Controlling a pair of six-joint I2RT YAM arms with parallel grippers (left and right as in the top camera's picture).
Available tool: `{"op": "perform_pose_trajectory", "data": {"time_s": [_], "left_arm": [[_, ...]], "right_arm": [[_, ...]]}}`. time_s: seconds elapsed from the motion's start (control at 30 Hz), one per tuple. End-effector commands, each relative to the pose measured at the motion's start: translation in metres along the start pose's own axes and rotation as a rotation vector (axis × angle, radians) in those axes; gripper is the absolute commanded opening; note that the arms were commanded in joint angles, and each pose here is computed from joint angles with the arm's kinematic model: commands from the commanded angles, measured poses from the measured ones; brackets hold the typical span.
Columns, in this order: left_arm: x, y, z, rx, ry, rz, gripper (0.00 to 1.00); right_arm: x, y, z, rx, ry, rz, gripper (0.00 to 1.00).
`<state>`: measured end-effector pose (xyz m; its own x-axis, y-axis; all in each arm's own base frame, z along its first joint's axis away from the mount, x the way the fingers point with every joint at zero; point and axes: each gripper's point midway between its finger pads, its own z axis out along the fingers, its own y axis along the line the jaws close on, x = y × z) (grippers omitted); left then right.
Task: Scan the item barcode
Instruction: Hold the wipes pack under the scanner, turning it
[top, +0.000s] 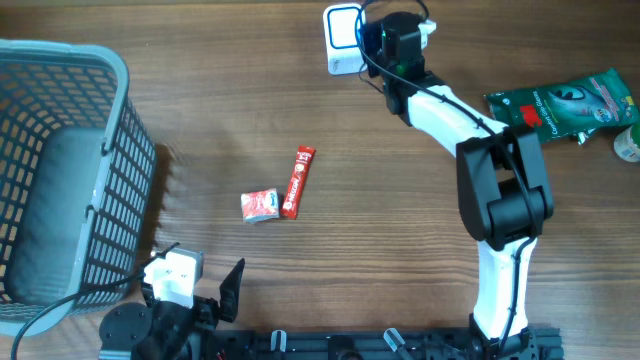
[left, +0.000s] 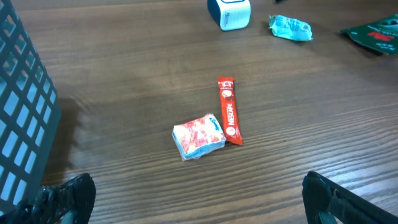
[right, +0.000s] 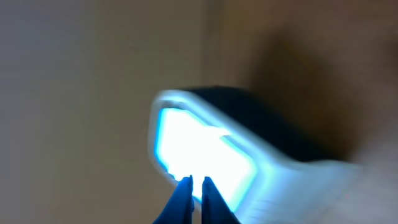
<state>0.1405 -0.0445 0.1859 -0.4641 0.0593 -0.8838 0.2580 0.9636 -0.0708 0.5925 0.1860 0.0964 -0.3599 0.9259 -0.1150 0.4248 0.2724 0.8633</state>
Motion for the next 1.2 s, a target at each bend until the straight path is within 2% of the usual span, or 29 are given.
{"op": "perform_pose_trajectory", "data": {"time_s": [0.0, 0.03, 0.1, 0.17, 0.23, 0.3, 0.33, 0.47, 0.53, 0.67, 0.77, 0.97, 1.1, 1.17], "left_arm": [[-0.001, -0.002, -0.001, 0.012, -0.009, -0.007, 1.0], [-0.001, -0.002, -0.001, 0.012, -0.009, -0.007, 1.0], [-0.001, -0.002, -0.001, 0.012, -0.009, -0.008, 1.0], [-0.001, -0.002, -0.001, 0.012, -0.009, -0.008, 1.0], [-0.001, -0.002, -0.001, 0.012, -0.009, -0.008, 1.0], [-0.001, -0.002, -0.001, 0.012, -0.009, -0.008, 1.0], [-0.001, -0.002, -0.001, 0.012, -0.009, -0.007, 1.0], [-0.001, -0.002, -0.001, 0.012, -0.009, -0.007, 1.0], [-0.001, -0.002, -0.001, 0.012, -0.009, -0.007, 1.0], [-0.001, -0.002, -0.001, 0.012, -0.009, -0.007, 1.0], [-0.001, -0.002, -0.001, 0.012, -0.009, -0.008, 1.0], [-0.001, -0.002, -0.001, 0.012, -0.009, -0.007, 1.0], [-0.001, -0.002, -0.001, 0.012, -0.009, -0.008, 1.0], [-0.001, -0.002, -0.001, 0.012, -0.009, -0.007, 1.0]], "right_arm": [[-0.015, 0.01, -0.024, 0.027, 0.071, -0.251, 0.51], [-0.014, 0.01, -0.028, 0.028, 0.1, -0.373, 0.72], [-0.011, 0.001, -0.033, 0.072, 0.15, -0.561, 0.89], [-0.012, -0.013, -0.037, 0.128, 0.192, -0.811, 0.95], [-0.013, -0.029, -0.04, 0.182, 0.223, -0.992, 0.97], [-0.013, -0.044, -0.044, 0.229, 0.27, -1.101, 0.95], [-0.011, -0.05, -0.047, 0.249, 0.296, -1.143, 0.9], [-0.024, -0.066, -0.046, 0.362, 0.255, -1.259, 0.89], [-0.028, -0.067, -0.043, 0.38, 0.246, -1.393, 0.83], [-0.033, -0.052, -0.045, 0.453, 0.167, -1.619, 0.9], [-0.026, -0.06, -0.042, 0.483, 0.211, -1.759, 0.89], [-0.038, -0.099, -0.025, 0.6, 0.229, -1.788, 0.81], [-0.043, -0.119, -0.02, 0.629, 0.262, -1.776, 0.86], [-0.042, -0.136, -0.02, 0.662, 0.31, -1.773, 0.71]]}}
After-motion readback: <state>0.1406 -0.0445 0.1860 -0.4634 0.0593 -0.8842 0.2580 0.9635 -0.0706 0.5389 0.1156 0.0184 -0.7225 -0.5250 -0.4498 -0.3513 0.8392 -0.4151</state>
